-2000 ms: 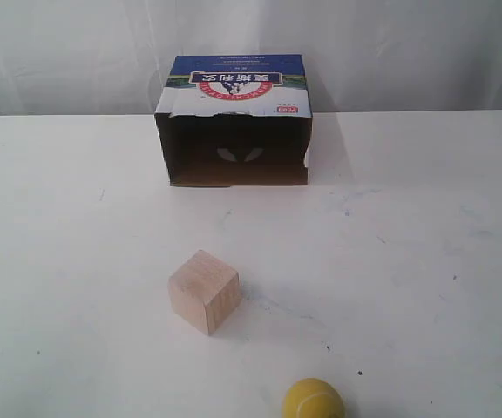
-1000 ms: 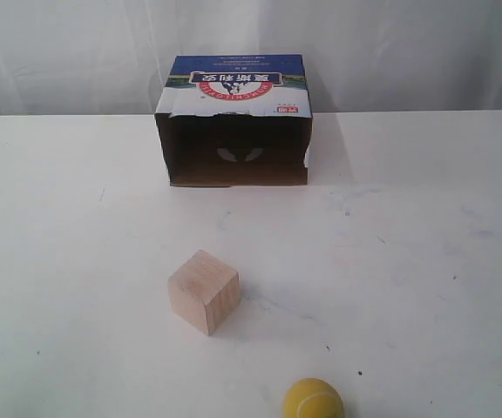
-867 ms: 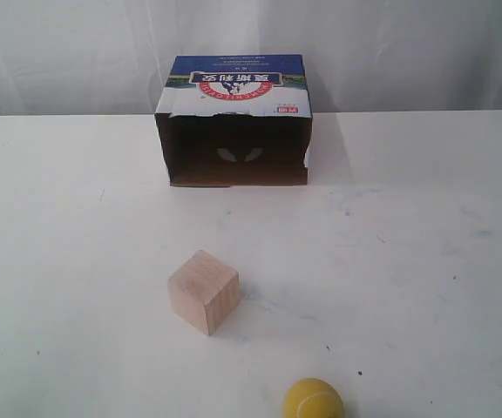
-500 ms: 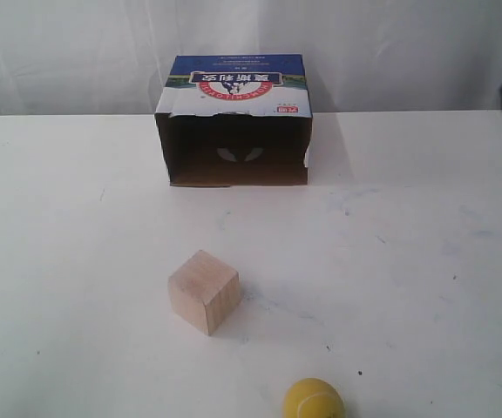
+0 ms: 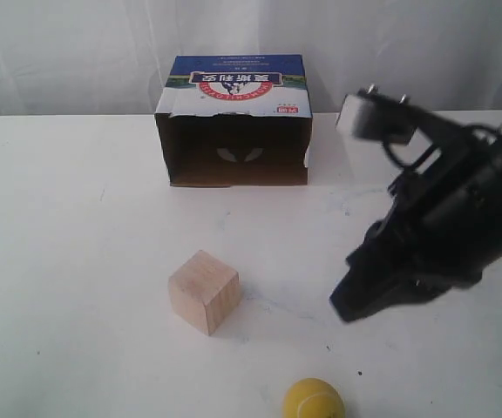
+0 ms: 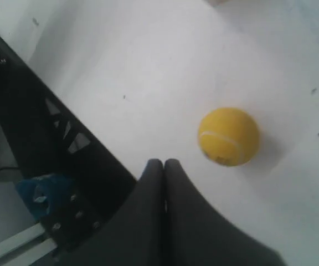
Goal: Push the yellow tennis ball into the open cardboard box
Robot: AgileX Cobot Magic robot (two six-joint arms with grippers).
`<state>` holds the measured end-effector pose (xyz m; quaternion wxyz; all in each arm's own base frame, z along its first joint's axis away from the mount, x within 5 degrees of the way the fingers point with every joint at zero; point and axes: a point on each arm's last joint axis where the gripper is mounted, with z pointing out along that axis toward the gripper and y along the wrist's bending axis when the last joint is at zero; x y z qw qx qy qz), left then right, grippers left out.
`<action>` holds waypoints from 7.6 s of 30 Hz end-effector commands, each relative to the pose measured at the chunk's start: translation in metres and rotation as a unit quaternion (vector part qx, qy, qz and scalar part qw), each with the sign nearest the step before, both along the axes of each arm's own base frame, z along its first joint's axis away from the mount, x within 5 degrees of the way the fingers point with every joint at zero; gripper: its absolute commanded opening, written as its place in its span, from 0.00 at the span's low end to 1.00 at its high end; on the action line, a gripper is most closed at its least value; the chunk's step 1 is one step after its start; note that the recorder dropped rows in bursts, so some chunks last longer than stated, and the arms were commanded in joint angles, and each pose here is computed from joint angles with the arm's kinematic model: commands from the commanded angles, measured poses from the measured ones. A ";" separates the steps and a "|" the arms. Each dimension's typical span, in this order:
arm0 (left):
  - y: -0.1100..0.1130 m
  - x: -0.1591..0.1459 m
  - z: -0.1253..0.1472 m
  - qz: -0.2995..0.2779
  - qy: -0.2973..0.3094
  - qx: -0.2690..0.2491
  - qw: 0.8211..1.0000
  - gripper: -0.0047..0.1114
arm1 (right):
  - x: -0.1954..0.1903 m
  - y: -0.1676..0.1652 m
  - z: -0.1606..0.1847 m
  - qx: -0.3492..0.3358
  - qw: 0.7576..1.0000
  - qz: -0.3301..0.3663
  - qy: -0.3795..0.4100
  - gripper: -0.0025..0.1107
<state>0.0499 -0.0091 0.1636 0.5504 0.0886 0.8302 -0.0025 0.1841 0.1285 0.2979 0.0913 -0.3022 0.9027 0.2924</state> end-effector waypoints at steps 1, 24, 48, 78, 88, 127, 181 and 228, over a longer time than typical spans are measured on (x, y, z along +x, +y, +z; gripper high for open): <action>-0.001 0.000 -0.001 -0.003 -0.001 -0.003 1.000 0.04 | -0.025 0.016 -0.034 -0.019 0.999 -0.004 0.048 0.02; -0.001 0.000 -0.001 -0.003 -0.001 -0.003 1.000 0.04 | -0.014 0.028 -0.111 -0.073 0.995 -0.058 0.040 0.02; -0.001 0.000 -0.001 -0.003 -0.001 -0.003 1.000 0.04 | 0.025 0.040 -0.108 -0.047 0.989 -0.122 -0.072 0.02; -0.001 0.000 -0.001 -0.003 -0.001 -0.003 1.000 0.04 | 0.016 0.052 -0.129 -0.079 0.994 -0.064 -0.026 0.02; -0.001 0.000 -0.001 -0.003 -0.001 -0.003 1.000 0.04 | 0.043 0.054 -0.116 -0.069 0.983 -0.084 -0.146 0.02; -0.001 0.000 -0.001 -0.003 -0.001 -0.003 1.000 0.04 | 0.072 0.059 -0.125 -0.061 0.963 -0.141 -0.222 0.02; -0.001 0.000 -0.001 -0.003 -0.001 -0.003 1.000 0.04 | 0.198 0.020 -0.157 -0.091 0.939 -0.246 -0.220 0.02; -0.001 0.000 -0.001 -0.003 -0.001 -0.003 1.000 0.04 | 0.200 0.051 -0.144 -0.080 0.968 -0.157 -0.180 0.02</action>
